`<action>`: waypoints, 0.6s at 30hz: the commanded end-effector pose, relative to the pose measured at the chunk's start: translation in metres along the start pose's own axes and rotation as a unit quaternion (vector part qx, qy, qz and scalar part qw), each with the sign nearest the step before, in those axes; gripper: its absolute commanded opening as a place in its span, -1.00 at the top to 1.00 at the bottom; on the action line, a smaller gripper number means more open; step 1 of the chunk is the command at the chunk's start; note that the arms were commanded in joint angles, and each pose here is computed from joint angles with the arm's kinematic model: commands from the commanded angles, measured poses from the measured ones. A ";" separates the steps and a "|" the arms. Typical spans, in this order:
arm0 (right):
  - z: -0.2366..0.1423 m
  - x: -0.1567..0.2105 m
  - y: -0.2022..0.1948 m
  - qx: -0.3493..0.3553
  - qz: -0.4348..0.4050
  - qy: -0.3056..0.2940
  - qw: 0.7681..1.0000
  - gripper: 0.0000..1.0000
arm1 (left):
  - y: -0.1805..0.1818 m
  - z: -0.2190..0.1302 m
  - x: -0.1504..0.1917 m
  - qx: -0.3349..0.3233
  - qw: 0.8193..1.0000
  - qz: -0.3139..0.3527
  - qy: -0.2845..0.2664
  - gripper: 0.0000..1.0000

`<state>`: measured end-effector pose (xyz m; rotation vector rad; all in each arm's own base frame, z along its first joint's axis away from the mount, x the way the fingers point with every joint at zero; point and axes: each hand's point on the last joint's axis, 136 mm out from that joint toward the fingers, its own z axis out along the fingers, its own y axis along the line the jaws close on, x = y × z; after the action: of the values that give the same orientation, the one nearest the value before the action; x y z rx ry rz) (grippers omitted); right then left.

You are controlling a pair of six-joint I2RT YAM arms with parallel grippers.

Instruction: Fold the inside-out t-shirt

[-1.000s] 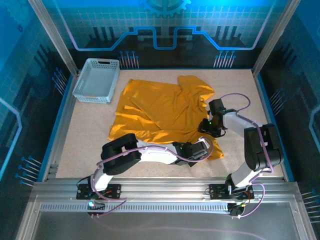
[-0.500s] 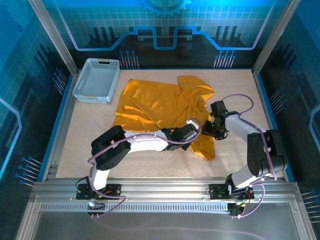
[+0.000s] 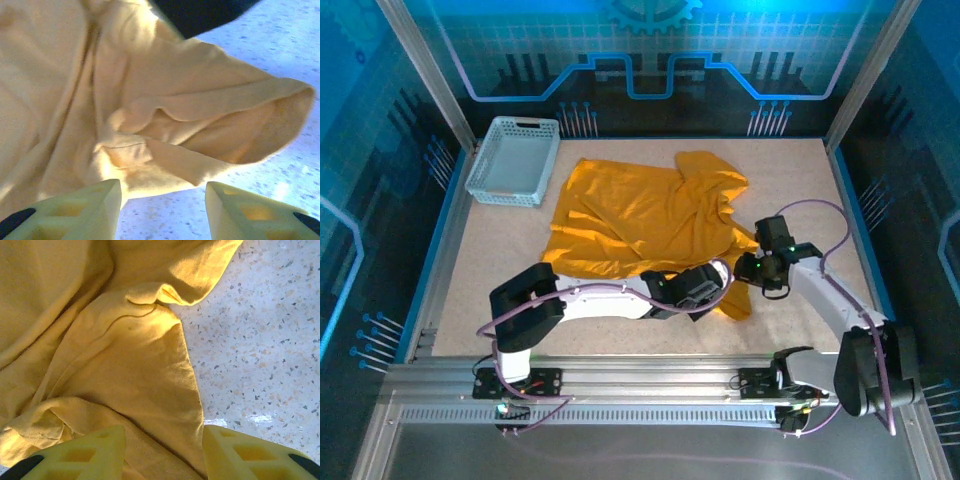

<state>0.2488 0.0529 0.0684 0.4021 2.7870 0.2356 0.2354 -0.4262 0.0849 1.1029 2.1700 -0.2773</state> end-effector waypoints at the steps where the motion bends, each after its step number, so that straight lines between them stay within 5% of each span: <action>1: -0.001 0.013 -0.004 0.000 0.010 0.017 1.000 0.08 | 0.000 0.009 -0.009 0.002 0.999 0.034 0.013 0.02; 18: -0.018 0.012 -0.011 -0.005 0.027 -0.008 1.000 0.03 | 0.028 0.049 0.013 -0.069 0.994 0.035 0.079 0.00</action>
<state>0.2330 0.0462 0.0682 0.4291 2.7920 0.2102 0.2684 -0.4589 0.0819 1.1255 2.1307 -0.1627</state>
